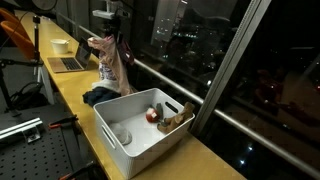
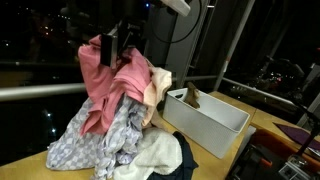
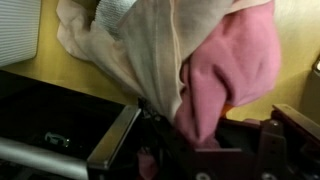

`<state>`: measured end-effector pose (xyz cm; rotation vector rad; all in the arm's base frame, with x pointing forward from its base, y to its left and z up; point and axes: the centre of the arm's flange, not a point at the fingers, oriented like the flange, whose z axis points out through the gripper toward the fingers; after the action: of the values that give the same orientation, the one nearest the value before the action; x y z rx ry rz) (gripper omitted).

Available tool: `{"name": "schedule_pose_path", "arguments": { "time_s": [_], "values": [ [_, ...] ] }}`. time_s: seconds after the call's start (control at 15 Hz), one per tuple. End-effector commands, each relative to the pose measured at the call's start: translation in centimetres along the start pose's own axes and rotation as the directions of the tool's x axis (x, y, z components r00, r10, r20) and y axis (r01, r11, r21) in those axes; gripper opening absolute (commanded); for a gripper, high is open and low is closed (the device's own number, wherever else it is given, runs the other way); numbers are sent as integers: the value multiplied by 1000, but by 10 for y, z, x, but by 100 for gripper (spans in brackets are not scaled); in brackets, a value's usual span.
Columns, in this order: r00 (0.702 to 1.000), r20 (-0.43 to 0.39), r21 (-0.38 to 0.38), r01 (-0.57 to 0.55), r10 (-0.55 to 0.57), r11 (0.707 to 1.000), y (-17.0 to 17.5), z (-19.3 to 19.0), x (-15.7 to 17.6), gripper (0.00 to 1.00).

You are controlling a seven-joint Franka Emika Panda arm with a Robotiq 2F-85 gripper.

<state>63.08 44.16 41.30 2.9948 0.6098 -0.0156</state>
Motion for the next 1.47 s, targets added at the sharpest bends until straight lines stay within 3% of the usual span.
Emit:
{"name": "schedule_pose_path", "arguments": {
  "time_s": [0.0,0.53,1.07,1.13,1.2,1.4],
  "values": [
    [999,37,24,-15,14,1000,7,3,23,0],
    [986,148,91,-87,73,992,66,80,14,0],
    [963,271,151,-48,5,987,64,145,5,0],
    [960,280,157,-44,-2,987,63,150,3,25],
    [958,287,163,-42,-6,986,64,152,3,27],
    [955,297,159,-55,5,986,80,148,-9,47]
  ]
}}
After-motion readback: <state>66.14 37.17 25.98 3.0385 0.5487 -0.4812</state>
